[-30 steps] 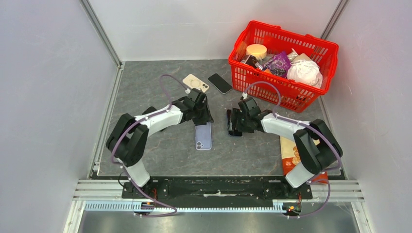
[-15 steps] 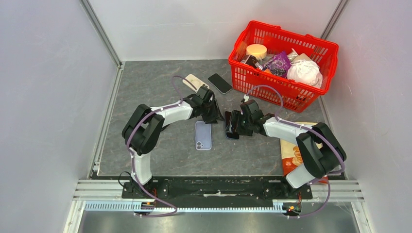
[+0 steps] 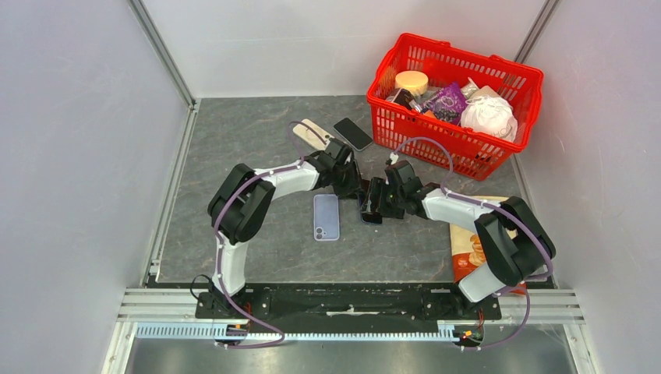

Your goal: Put the phone into the phone case

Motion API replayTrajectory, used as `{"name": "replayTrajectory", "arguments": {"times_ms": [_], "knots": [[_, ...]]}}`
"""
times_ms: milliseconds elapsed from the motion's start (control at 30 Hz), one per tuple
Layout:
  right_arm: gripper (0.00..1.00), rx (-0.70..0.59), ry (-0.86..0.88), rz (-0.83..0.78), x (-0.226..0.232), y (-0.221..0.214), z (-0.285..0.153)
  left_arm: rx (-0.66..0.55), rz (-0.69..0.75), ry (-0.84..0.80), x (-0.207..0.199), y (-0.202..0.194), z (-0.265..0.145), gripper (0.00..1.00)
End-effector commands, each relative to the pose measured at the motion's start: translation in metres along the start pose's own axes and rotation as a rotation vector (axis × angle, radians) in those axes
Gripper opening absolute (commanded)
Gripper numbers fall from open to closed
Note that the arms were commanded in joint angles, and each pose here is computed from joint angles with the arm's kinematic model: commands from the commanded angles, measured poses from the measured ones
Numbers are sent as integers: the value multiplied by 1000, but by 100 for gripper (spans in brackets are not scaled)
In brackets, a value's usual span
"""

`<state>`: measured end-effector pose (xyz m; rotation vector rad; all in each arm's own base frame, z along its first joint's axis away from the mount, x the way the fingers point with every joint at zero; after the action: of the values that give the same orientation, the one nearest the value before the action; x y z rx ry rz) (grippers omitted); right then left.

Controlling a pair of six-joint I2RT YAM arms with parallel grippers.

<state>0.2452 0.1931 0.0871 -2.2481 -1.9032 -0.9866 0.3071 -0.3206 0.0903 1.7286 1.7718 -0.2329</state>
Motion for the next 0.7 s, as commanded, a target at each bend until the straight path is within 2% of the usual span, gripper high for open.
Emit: {"name": "replayTrajectory", "arguments": {"times_ms": [0, 133, 200, 267, 367, 500, 667], "knots": [[44, 55, -7, 10, -5, -14, 4, 5, 3, -28, -11, 4, 10, 47], [45, 48, -15, 6, -6, -14, 2, 27, 6, -27, -12, 0, 20, 40], [47, 37, -19, 0, -6, -12, -1, 40, 2, -25, -11, -3, 24, 29], [53, 26, -23, -5, -4, -9, -4, 54, -1, -30, -9, -5, 27, 16], [67, 11, -30, -13, -2, -5, -8, 57, 5, -45, -10, -6, 24, 2], [82, -22, -24, -7, 2, 1, -19, 19, 10, -82, -13, 1, 10, 2], [87, -85, 3, 18, 9, 11, -40, -36, -31, -152, -15, 13, -17, 2]]}}
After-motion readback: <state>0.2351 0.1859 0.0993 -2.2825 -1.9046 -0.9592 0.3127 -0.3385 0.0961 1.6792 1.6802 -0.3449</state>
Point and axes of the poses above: each gripper's point midway between its finger pads, its own z axis out along the fingers, its own x axis along the line the jaws close on, y = z × x, the point moved 7 cm from there along -z, back along the fingers, and after that the axes turned 5 degrees about z, right-handed, at the moved point
